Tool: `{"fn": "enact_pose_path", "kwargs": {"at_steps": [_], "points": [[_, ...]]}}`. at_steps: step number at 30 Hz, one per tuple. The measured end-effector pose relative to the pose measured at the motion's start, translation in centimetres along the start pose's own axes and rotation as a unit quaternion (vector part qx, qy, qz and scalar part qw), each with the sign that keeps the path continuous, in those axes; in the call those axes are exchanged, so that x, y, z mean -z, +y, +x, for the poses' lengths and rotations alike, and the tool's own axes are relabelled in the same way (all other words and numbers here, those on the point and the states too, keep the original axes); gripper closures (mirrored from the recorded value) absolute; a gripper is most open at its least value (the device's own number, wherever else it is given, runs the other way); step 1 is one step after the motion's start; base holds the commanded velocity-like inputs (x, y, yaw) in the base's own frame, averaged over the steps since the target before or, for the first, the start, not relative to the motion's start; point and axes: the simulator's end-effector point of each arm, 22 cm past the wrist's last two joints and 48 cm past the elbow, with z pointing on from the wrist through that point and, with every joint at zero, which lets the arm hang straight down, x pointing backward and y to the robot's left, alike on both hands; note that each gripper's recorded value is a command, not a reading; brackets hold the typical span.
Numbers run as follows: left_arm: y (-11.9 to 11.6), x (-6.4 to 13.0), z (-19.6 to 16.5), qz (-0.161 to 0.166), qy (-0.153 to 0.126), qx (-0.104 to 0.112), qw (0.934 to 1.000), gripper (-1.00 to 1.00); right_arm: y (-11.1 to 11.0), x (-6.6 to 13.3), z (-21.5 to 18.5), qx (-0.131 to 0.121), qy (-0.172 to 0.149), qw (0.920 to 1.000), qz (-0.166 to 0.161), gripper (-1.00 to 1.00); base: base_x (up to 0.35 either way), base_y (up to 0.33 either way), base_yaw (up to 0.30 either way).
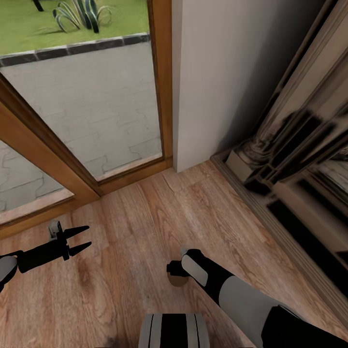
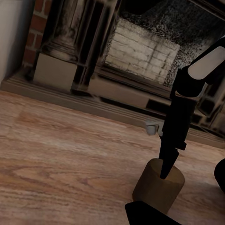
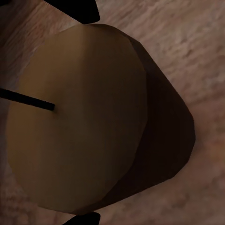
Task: Place each of the two pumpkins and all three candles from the living room inside a cabinet in the living room (use any cabinet), then make sure every cabinet is closed, and position the cauldron so it is next to a table in the living room.
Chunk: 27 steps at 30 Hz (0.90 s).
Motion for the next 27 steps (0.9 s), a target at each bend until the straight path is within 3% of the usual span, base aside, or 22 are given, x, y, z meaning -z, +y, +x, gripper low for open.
{"fn": "enact_pose_path", "kwargs": {"at_steps": [9, 10, 27], "points": [[0.02, 0.01, 0.0, 0.0, 0.0, 0.0, 1.0, -1.0, 0.0, 0.0, 0.0, 0.0, 0.0, 1.0, 0.0, -1.0, 0.0, 0.0, 0.0], [0.03, 0.01, 0.0, 0.0, 0.0, 0.0, 1.0, -1.0, 0.0, 0.0, 0.0, 0.0, 0.0, 1.0, 0.0, 1.0, 0.0, 0.0, 0.0], [0.21, 0.08, -0.03, -0.002, -0.001, 0.002, 1.0, -1.0, -0.01, 0.0, -0.01, 0.0, 0.0, 1.0, 0.0, 1.0, 0.0, 0.0, 0.0]]}}
